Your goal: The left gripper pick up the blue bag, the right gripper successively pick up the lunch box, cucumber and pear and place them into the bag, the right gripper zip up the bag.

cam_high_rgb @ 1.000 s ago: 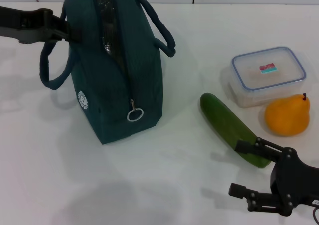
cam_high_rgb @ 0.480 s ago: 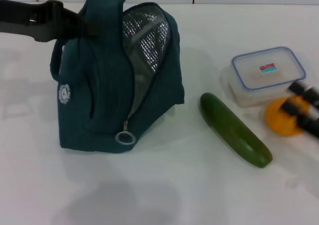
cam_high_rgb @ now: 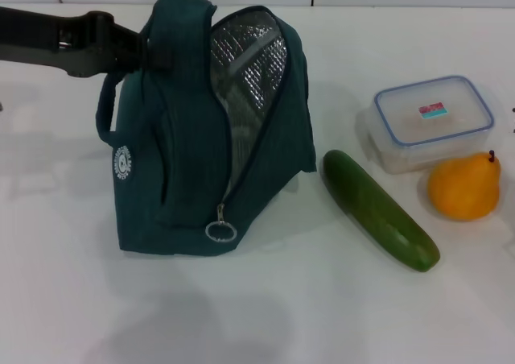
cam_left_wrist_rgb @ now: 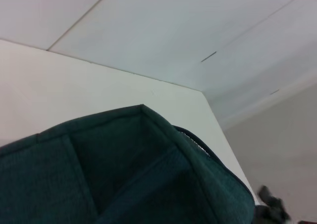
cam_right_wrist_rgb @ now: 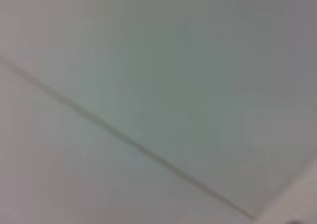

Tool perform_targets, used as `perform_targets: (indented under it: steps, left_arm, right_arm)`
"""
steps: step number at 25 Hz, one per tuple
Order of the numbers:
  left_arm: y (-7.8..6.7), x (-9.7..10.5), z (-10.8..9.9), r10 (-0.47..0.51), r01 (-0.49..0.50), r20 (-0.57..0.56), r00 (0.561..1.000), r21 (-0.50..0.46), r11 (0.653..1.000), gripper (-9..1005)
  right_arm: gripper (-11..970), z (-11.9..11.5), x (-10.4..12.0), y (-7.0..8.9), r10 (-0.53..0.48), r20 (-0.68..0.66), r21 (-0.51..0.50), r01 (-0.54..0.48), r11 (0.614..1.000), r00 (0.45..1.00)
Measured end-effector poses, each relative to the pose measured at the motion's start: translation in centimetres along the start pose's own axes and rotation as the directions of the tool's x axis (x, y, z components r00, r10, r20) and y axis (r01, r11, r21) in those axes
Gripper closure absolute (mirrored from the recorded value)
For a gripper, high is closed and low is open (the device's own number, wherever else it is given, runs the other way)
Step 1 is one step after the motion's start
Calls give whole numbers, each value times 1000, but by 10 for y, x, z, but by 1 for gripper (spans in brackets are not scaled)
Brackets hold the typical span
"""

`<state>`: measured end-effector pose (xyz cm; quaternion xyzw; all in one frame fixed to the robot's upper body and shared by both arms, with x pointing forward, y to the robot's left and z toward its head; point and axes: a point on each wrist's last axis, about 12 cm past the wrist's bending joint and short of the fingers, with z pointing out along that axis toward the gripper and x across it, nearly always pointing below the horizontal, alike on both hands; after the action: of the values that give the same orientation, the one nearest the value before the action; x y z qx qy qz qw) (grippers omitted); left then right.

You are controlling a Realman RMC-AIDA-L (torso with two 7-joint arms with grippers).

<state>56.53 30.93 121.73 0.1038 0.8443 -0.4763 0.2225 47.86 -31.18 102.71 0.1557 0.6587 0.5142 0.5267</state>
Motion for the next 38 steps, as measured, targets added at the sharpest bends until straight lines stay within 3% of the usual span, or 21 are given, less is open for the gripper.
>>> perform_targets:
  steps: [6,13,23,38]
  left_arm:
    - [-1,-1,1,8,-8,-5,1000,-4,1000,954]
    - [-2,-2,1,12,-12,-4,1000,-4,1000,954]
    - [-2,-2,1,18,-18,-4,1000,-2,1000,954]
    - [-2,-2,1,25,-25,-5,1000,-2,1000,954]
  right_arm:
    - [155,5,-2,-17,146,20,146,-147,978,989]
    - [158,20,-5,-19,144,25,166,-146,975,989]
    - [164,68,-11,-17,141,-19,211,-134,968,990]
    - [171,95,-14,-12,105,-63,222,-89,971,992]
